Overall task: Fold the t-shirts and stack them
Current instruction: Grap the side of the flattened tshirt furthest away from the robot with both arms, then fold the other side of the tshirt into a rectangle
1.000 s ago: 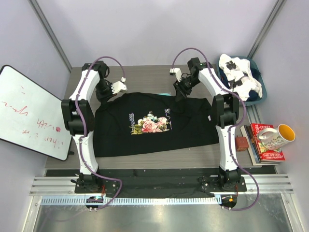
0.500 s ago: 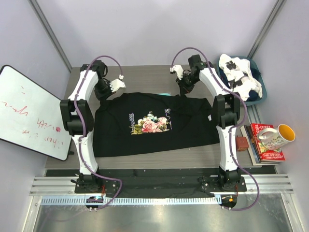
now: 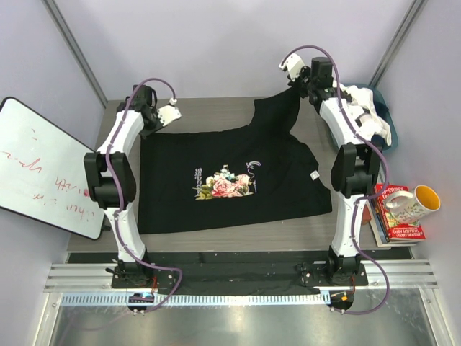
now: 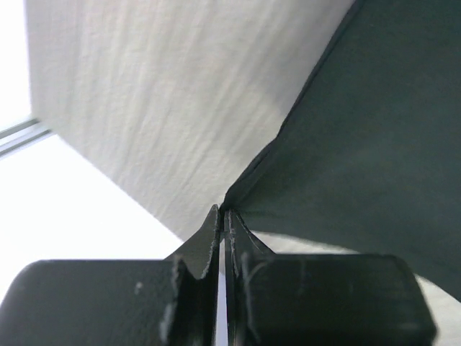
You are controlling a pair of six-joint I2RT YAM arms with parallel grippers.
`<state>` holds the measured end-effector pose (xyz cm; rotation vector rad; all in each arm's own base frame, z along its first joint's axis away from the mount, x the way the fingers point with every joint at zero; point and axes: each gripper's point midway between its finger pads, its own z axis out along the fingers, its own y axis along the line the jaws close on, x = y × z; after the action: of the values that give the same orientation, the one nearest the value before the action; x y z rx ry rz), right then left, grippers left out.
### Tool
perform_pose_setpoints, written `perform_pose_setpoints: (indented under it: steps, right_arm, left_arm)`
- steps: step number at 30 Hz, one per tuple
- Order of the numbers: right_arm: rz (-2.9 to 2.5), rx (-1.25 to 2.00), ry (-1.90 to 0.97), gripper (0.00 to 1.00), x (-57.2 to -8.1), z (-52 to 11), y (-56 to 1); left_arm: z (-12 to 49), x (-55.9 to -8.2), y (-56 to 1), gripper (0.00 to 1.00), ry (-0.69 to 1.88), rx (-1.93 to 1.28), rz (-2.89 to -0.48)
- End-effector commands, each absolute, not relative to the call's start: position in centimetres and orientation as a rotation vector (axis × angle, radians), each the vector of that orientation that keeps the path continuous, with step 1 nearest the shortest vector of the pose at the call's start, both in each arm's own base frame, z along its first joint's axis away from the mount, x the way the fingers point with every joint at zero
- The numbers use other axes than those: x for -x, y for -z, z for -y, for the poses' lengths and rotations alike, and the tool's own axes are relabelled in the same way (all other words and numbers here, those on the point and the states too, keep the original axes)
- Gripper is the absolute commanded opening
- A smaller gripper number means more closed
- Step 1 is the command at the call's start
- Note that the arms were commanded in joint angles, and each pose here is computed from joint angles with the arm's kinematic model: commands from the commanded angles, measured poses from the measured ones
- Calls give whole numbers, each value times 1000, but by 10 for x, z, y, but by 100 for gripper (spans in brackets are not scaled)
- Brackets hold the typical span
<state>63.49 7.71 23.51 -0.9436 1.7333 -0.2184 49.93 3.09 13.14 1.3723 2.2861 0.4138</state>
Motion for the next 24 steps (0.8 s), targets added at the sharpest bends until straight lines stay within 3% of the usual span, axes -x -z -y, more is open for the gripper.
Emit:
perform_pose_setpoints:
  steps: [1,14,24]
  right_arm:
    - [-1565,869,241,1,-647,-89,-286]
    - [-1548,868,130,1,-623,-80,-300]
    - [-1684,1135,-127,1,-512,-81,-272]
  left_arm:
    - [-42,-519,-172,0,-568,-1232,-2185]
    - [-39,-510,-179,0,-630,-1247,-2048]
    - [-29,-458,-169,0,-530,-1398,-2036]
